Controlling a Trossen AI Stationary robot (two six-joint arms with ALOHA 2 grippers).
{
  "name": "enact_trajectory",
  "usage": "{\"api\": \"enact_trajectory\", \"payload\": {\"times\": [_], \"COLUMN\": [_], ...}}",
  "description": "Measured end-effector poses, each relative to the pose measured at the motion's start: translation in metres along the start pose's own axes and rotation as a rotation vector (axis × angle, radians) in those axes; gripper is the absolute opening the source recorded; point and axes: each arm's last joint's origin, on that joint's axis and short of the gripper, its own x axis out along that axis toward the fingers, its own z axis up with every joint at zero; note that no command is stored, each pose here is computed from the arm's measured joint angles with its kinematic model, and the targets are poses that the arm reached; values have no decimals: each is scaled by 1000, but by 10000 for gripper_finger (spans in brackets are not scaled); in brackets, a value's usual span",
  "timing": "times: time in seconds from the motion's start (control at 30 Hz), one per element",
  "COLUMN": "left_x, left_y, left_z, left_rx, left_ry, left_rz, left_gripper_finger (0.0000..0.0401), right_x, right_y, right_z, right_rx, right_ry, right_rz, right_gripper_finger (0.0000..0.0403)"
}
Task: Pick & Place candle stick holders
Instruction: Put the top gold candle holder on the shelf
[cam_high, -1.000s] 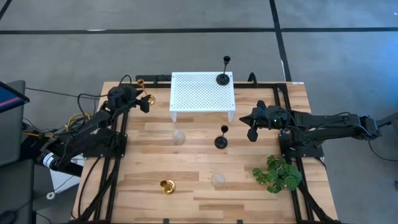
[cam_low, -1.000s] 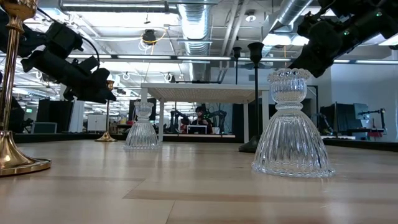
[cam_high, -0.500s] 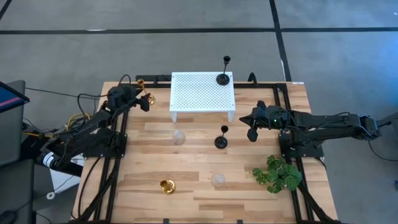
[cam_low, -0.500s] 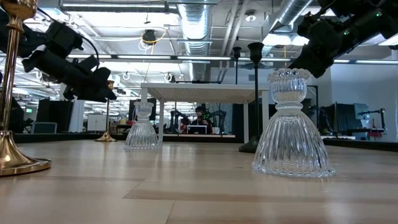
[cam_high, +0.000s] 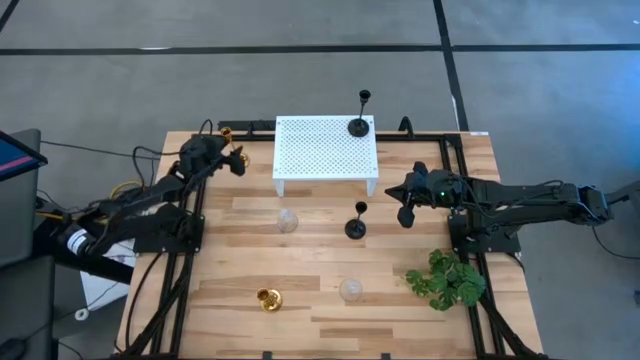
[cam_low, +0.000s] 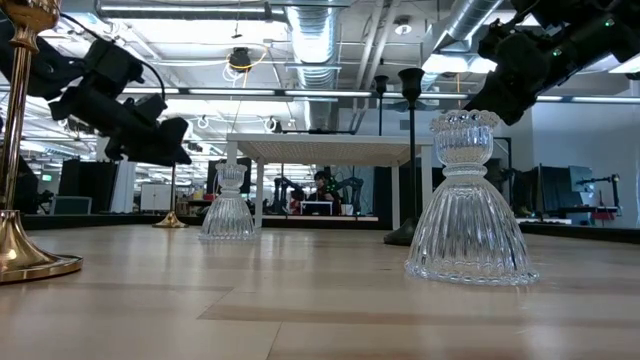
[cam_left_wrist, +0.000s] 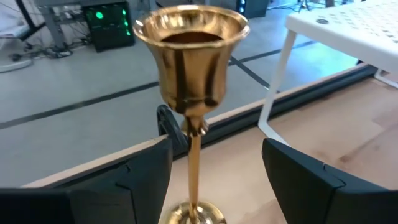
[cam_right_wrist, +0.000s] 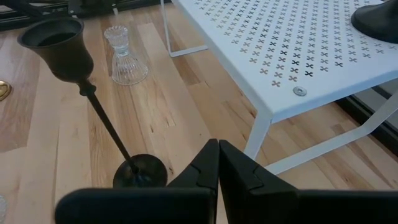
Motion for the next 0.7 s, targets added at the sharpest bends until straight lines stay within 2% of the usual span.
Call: {"api": "enact_trajectory", "payload": {"times": [0.17,0.27,0.37,0.6,0.7], "left_x": [2,3,3,3,3], "left_y": [0,0,0,0,0], "left_z": [0,0,1,1,1], "left_rx": [-1,-1,-1,0,-2], "left_ry": [-12,-10,-16,-16,-15], "left_rz": [21,24,24,26,23], "left_gripper_finger": [247,226,179,32,16], "right_x": [0,0,0,0,0], "right_y": [0,0,0,0,0], "right_z": [0,0,0,0,0], "right_rx": [0,0,0,0,0], "right_ry": [0,0,0,0,0], "right_rz": [0,0,0,0,-1], "right_gripper_finger": [0,0,0,0,0]}}
